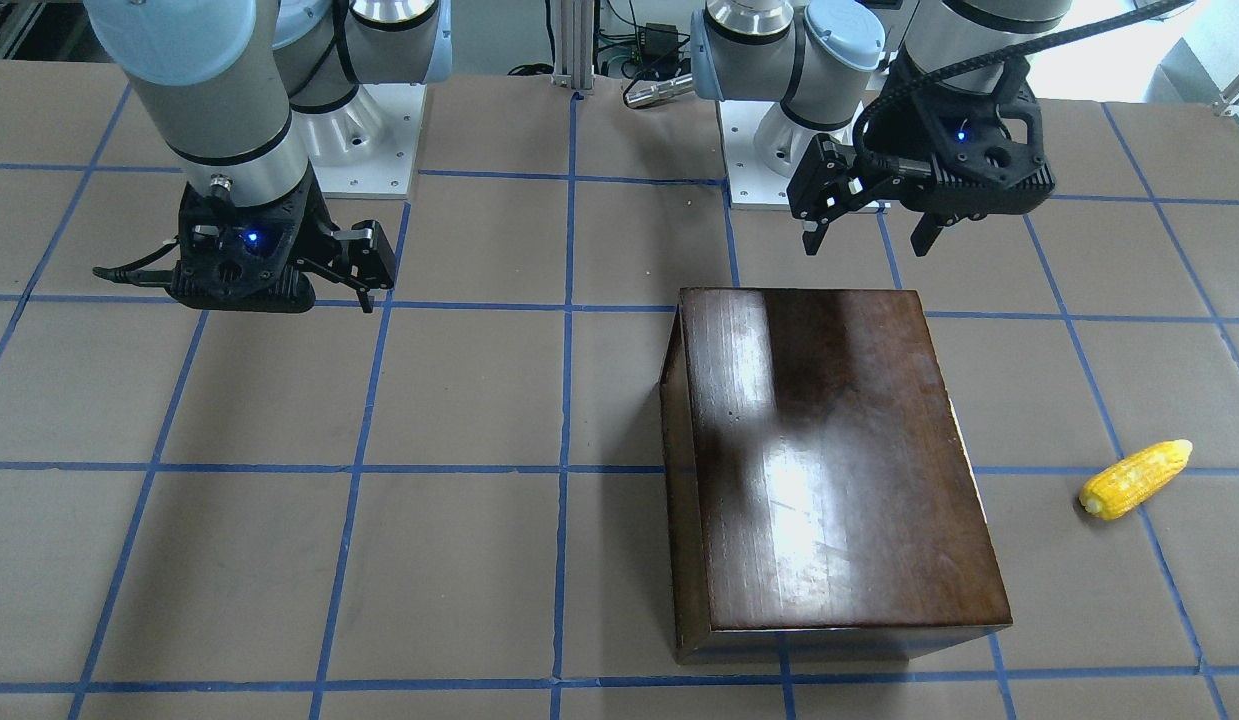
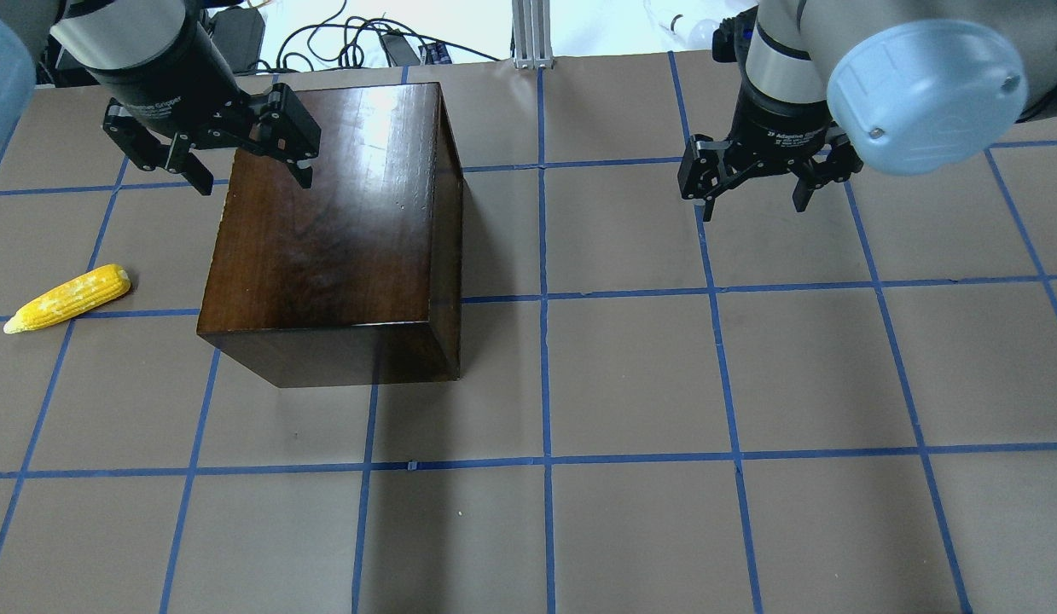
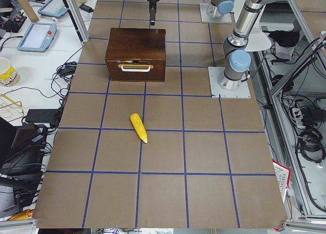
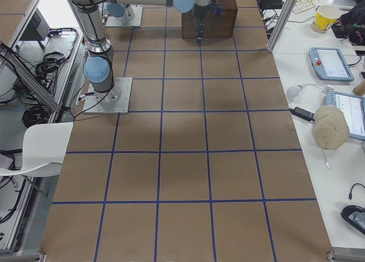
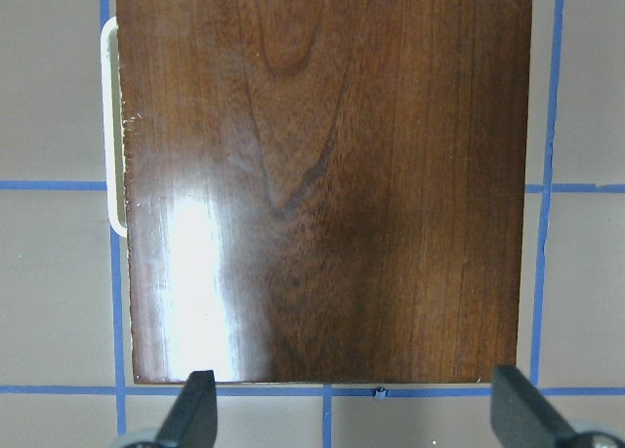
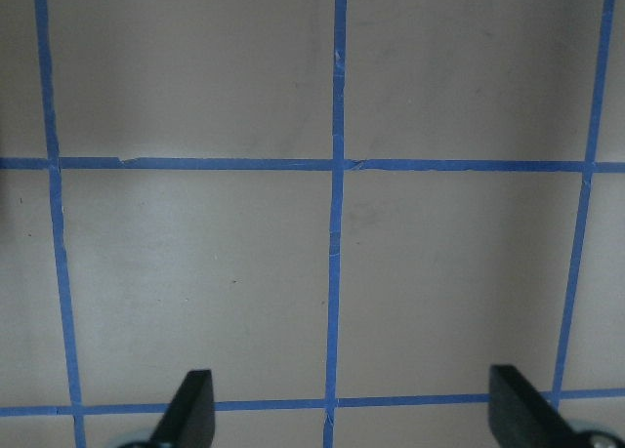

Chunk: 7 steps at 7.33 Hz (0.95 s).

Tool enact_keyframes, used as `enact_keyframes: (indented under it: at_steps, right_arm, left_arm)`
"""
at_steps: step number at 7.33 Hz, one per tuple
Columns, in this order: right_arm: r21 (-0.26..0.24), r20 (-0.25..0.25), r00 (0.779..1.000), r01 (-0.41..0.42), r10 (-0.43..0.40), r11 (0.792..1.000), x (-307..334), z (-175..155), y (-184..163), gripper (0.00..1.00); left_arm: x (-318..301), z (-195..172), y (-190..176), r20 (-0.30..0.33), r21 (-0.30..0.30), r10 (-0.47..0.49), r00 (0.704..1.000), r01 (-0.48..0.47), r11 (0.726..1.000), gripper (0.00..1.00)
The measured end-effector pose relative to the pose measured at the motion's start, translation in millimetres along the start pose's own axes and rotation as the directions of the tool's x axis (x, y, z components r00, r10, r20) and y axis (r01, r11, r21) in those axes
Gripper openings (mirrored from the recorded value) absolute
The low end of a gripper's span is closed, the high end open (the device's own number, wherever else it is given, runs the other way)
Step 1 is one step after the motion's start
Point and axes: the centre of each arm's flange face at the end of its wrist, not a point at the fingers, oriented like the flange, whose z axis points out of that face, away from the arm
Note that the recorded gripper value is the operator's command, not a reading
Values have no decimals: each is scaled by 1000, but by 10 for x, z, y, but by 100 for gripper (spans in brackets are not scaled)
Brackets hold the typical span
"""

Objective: Open drawer and put corn inside

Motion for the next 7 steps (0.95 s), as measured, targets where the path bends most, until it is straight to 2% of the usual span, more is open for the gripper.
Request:
enact_keyframes:
  at_steps: [7]
  right_arm:
    - [0,0,1000,0,0,1000,0,1,-1,100]
  left_arm:
    - [-1,7,13,1,-7,5,1000,-5,1000,100]
